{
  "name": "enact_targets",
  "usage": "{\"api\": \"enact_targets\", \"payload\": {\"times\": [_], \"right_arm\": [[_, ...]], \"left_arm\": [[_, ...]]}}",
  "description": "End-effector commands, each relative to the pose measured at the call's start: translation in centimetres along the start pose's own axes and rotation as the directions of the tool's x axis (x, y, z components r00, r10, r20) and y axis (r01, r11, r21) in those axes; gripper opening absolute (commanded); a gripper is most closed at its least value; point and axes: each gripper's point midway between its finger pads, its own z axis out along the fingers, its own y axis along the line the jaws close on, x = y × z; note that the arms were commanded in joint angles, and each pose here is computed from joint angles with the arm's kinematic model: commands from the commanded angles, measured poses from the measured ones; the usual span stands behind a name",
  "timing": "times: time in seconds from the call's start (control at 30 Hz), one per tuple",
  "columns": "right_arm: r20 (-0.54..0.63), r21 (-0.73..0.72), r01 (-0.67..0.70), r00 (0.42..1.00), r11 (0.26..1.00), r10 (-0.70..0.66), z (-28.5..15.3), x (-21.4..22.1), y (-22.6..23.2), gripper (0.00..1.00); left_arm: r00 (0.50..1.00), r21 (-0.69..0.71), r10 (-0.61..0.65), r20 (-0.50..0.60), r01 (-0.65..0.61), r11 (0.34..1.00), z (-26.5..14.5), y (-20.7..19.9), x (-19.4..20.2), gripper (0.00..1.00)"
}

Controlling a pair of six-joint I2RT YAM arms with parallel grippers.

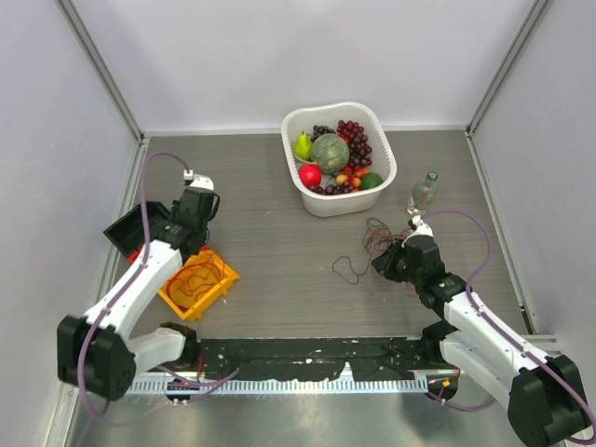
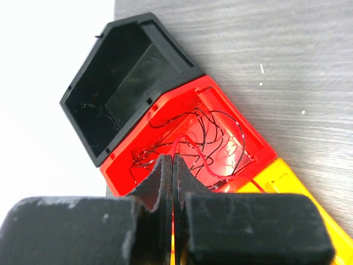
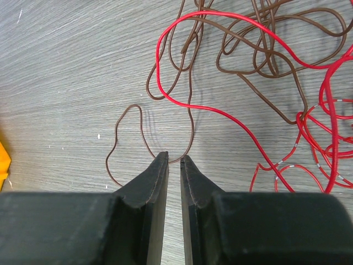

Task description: Untangle the cables

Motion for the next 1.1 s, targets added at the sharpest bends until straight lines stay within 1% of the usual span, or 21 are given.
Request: {"api": "enact_targets", "payload": {"times": [0.0,0.07,0.13,0.2,0.23,0.27,0.3,0.33,0.37,0.47,0.5,0.57,0.63,0.7,0.8,0.9,0.93,0.97,1.0,1.03,1.07], "right_arm": [[0.025,-0.005,0.013,1.000,1.000,-0.012,0.2,-0.7,0.2,0.20],[0.022,0.001,0.014,1.000,1.000,-0.014,0.3,-0.7,0.1,0.20],[0.019,0.007,0.012,1.000,1.000,-0.013,0.4,-0.7,0.0,0.20],[0.015,0.012,0.014,1.000,1.000,-0.014,0.5,-0.7,-0.1,0.21],[0.014,0.013,0.015,1.000,1.000,-0.015,0.5,-0.6,-0.1,0.20],[0.011,0.012,0.012,1.000,1.000,-0.012,0.5,-0.6,0.0,0.20],[0.011,0.016,0.012,1.000,1.000,-0.012,0.5,-0.6,-0.1,0.20],[0.014,0.016,0.012,1.000,1.000,-0.012,0.4,-0.8,0.0,0.20],[0.015,0.017,0.010,1.000,1.000,-0.011,0.4,-0.8,0.0,0.20],[0.020,0.021,0.010,1.000,1.000,-0.011,0.3,-1.0,0.0,0.20],[0.017,0.022,0.010,1.000,1.000,-0.011,0.2,-1.0,0.0,0.21],[0.015,0.024,0.007,1.000,1.000,-0.007,0.0,-1.0,0.1,0.20],[0.017,0.019,0.007,1.000,1.000,-0.007,-0.1,-1.0,0.2,0.20],[0.020,0.016,0.001,1.000,1.000,-0.002,-0.3,-1.0,0.2,0.20],[0.014,0.020,-0.002,1.000,1.000,0.002,-0.5,-1.0,0.2,0.20],[0.013,0.014,-0.002,1.000,1.000,0.002,-0.8,-1.3,0.6,0.20],[0.013,0.018,-0.001,1.000,1.000,0.000,-0.9,-1.4,0.6,0.20],[0.015,0.026,-0.001,1.000,1.000,0.000,-0.9,-1.5,0.5,0.21],[0.019,0.039,-0.003,1.000,0.999,0.002,-1.1,-1.7,0.5,0.20],[0.023,0.051,-0.003,1.000,0.999,0.002,-1.1,-1.9,0.3,0.21],[0.047,0.095,-0.009,0.999,0.995,0.004,-1.3,-2.5,-0.3,0.21]], "left_arm": [[0.959,0.021,-0.279,0.055,0.279,0.960,-4.4,2.1,-0.6,0.00],[0.938,0.060,-0.347,0.017,0.345,0.937,-5.3,1.5,0.5,0.00],[0.912,0.066,-0.410,-0.004,0.409,0.910,-6.4,1.7,1.2,0.00],[0.871,0.056,-0.491,-0.017,0.491,0.870,-7.4,2.0,1.7,0.00],[0.846,0.042,-0.533,-0.003,0.532,0.846,-8.0,2.6,1.7,0.00],[0.795,0.034,-0.606,-0.019,0.606,0.795,-8.6,2.7,2.0,0.00],[0.781,0.073,-0.622,-0.053,0.624,0.778,-9.0,1.9,2.1,0.00],[0.779,0.117,-0.619,-0.094,0.627,0.771,-9.2,0.7,2.0,0.00],[0.760,0.138,-0.634,-0.143,0.649,0.748,-9.4,-0.3,2.1,0.00],[0.675,0.088,-0.681,-0.283,0.725,0.683,-9.1,-2.8,4.4,0.00],[0.649,0.048,-0.698,-0.303,0.741,0.669,-8.5,-3.3,5.4,0.00],[0.588,-0.063,-0.761,-0.276,0.779,0.624,-7.5,-2.9,7.4,0.00],[0.549,-0.119,-0.810,-0.207,0.808,0.578,-6.7,-2.1,8.1,0.00],[0.502,-0.163,-0.848,-0.170,0.834,0.526,-6.0,-1.7,8.8,0.00],[0.453,-0.229,-0.875,-0.168,0.846,0.482,-5.4,-1.8,10.1,0.00],[0.414,-0.279,-0.893,-0.176,0.849,0.449,-5.2,-2.1,11.3,0.00],[0.403,-0.301,-0.900,-0.164,0.849,0.435,-5.3,-1.8,11.8,0.00],[0.389,-0.315,-0.910,-0.141,0.854,0.414,-5.5,-1.3,11.9,0.04],[0.381,-0.311,-0.917,-0.123,0.862,0.400,-5.6,-0.9,11.8,0.18],[0.369,-0.296,-0.924,-0.103,0.875,0.382,-5.8,-0.5,11.5,0.42],[0.356,-0.278,-0.931,-0.083,0.888,0.365,-5.9,-0.2,11.2,0.56]]}}
